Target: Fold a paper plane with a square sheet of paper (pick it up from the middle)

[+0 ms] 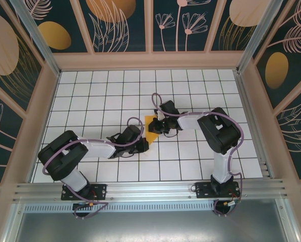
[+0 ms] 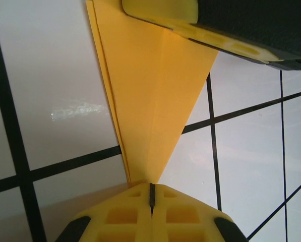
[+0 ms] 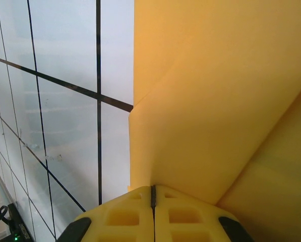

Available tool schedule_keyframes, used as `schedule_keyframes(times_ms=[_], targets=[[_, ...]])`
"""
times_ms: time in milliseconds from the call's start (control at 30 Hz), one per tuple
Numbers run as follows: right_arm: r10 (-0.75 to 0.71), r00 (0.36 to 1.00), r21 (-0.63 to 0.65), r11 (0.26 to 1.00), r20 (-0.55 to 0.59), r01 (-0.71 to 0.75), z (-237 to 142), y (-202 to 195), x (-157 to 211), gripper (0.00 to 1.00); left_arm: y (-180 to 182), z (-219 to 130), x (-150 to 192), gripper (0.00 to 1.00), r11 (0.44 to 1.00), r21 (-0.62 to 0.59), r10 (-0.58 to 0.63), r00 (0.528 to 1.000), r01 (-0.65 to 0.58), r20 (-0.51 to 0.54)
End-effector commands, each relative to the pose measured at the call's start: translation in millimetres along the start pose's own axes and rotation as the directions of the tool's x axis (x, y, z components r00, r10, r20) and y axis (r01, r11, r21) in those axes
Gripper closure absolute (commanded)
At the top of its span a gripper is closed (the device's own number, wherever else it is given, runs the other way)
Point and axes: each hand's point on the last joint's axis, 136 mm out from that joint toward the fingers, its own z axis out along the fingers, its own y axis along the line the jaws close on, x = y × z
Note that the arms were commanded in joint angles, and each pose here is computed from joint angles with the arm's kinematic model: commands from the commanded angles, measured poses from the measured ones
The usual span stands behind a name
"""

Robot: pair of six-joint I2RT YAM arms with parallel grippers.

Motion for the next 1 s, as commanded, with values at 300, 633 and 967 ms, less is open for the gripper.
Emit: schedule_keyframes(times_ms=[300,633,967], targets=[[0.097,0.995,0.180,0.980,-0.033,-0.090,13,-56,20,0.92,-6,-30,-17,0.91,0.997,-0.076,0.021,0.995,-0.014,0.095],[0.097,0.995,0.154,0.984,-0.022,-0.092,11,-47,13,0.92,-44,-36,-54,0.88,0.998,0.066,-0.016,0.967,-0.001,0.253],[0.097,0.995,0.134,0.987,-0.023,-0.093,11,-42,13,0.92,-22,-9,-60,0.94,0.999,0.015,-0.052,0.965,0.050,0.259]])
